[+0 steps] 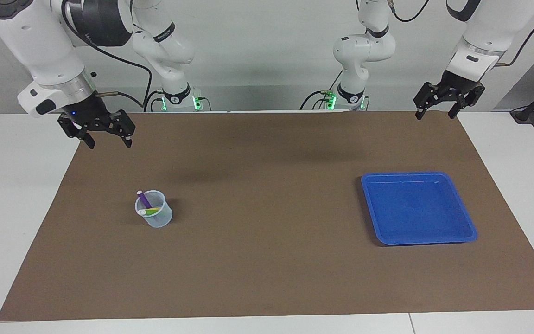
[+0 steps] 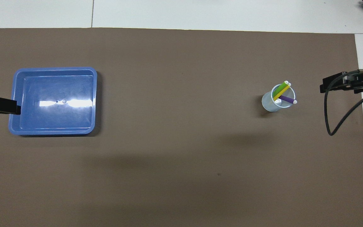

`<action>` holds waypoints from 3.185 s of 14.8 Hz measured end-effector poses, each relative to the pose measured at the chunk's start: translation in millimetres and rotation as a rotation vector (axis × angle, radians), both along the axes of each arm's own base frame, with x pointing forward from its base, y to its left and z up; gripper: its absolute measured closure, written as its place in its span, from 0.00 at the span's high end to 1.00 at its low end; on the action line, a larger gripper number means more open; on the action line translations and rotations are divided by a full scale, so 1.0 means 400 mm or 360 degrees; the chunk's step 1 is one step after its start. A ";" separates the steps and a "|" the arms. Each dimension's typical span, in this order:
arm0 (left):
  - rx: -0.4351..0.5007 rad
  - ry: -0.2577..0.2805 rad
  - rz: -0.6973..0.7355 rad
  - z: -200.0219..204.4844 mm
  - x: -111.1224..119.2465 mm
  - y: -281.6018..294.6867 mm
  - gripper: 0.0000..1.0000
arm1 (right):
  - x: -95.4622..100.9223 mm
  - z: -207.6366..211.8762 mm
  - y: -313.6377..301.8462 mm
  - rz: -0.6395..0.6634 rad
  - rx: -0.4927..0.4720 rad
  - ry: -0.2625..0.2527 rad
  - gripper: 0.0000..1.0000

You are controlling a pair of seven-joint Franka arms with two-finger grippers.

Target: Right arm passes pens to left for tray arrangement

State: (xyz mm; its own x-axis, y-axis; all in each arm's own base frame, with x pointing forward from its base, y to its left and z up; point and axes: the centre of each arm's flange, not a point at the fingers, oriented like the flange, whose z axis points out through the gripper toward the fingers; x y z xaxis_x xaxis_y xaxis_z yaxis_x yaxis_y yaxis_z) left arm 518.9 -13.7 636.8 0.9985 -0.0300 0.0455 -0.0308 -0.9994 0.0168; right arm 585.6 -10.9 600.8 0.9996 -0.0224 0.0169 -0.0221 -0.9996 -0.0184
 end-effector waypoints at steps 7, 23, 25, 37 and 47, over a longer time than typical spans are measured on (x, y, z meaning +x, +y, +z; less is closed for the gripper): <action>0.0000 0.0000 0.0000 0.000 0.000 0.000 1.00 | -0.003 -0.010 -0.031 -0.0028 -0.0013 0.0014 1.00; 0.0001 0.0001 -0.0012 0.000 0.000 -0.009 1.00 | 0.074 -0.119 -0.012 0.0092 0.0010 -0.0141 0.84; 0.0003 0.0001 -0.0026 0.000 -0.001 -0.021 1.00 | 0.095 -0.155 -0.004 0.0104 0.0025 -0.0143 0.83; 0.0004 0.0003 -0.0034 0.000 -0.002 -0.028 1.00 | 0.189 -0.416 0.054 0.0235 0.0036 -0.0314 0.62; 0.0004 0.0003 -0.0034 0.000 -0.002 -0.028 1.00 | 0.169 -0.485 0.121 0.0265 0.0046 -0.0243 0.59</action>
State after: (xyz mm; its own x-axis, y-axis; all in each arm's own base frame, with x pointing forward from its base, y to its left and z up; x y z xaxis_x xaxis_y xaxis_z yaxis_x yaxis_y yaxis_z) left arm 518.2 -24.9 636.8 0.9977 -0.0516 0.0432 -0.0523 -0.9985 0.0142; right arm 653.3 37.7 406.7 0.9754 0.1402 0.1703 0.1486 -0.9882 -0.0376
